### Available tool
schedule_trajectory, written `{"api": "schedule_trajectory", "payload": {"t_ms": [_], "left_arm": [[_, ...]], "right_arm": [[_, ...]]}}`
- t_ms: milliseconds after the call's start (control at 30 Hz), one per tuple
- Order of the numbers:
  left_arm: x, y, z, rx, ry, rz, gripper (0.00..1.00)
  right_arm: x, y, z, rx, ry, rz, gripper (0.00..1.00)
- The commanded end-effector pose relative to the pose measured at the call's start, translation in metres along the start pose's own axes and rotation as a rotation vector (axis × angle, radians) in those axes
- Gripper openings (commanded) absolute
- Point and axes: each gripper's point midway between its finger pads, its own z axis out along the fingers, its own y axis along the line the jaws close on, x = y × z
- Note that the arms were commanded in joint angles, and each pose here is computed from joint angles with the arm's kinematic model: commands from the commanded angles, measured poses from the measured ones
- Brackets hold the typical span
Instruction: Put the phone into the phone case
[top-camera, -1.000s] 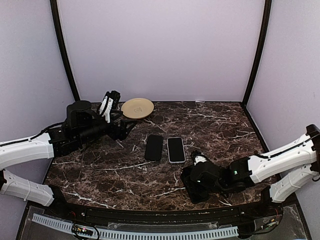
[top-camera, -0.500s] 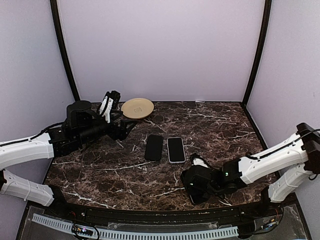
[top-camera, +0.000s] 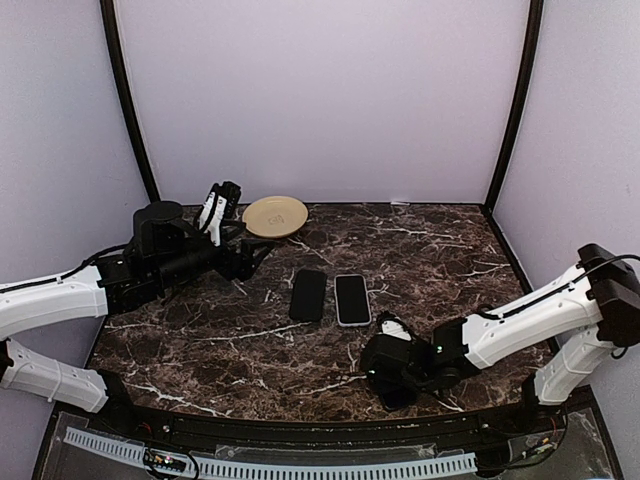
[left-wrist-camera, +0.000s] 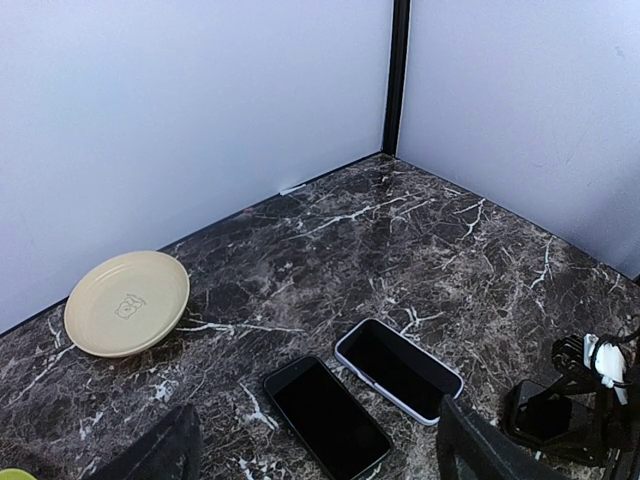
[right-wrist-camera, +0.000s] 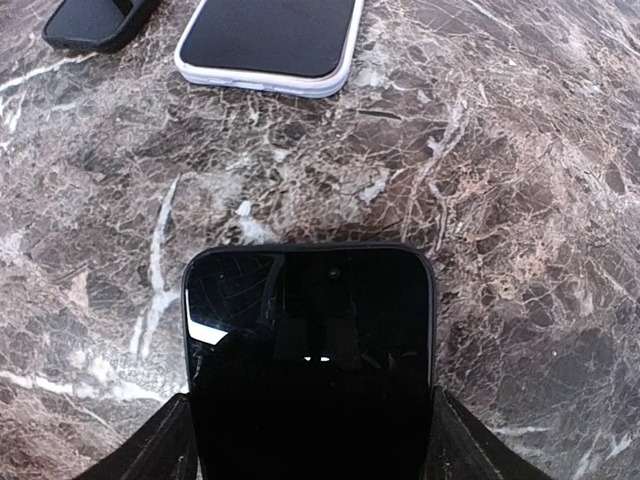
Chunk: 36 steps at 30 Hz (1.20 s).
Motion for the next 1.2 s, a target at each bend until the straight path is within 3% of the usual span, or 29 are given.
{"api": "schedule_trajectory", "payload": {"t_ms": [0,167,500,567,733,867,1167], "left_arm": [[0.003,0.000,0.000,0.007,0.006,0.013,0.83],[0.003,0.000,0.000,0.006,0.006,0.014,0.83],[0.003,-0.002,0.000,0.015,0.008,0.012,0.83],[0.002,-0.002,0.000,0.017,0.006,0.010,0.83],[0.002,-0.002,-0.001,0.012,0.005,0.012,0.83],[0.002,-0.002,-0.001,0.014,0.004,0.012,0.83],[0.000,-0.002,-0.002,0.016,0.001,0.012,0.83]], "right_arm": [[0.017,-0.011,0.003,0.070,0.067,-0.044,0.88],[0.003,-0.006,-0.005,0.081,0.048,-0.072,0.98],[-0.041,0.023,-0.038,-0.074,0.035,-0.151,0.98],[-0.046,0.028,-0.039,-0.121,0.065,-0.149,0.89],[-0.045,0.033,-0.031,-0.117,0.114,-0.175,0.46],[-0.033,0.034,-0.017,-0.090,0.170,-0.199,0.28],[0.016,0.024,0.001,-0.080,0.331,-0.173,0.22]]}}
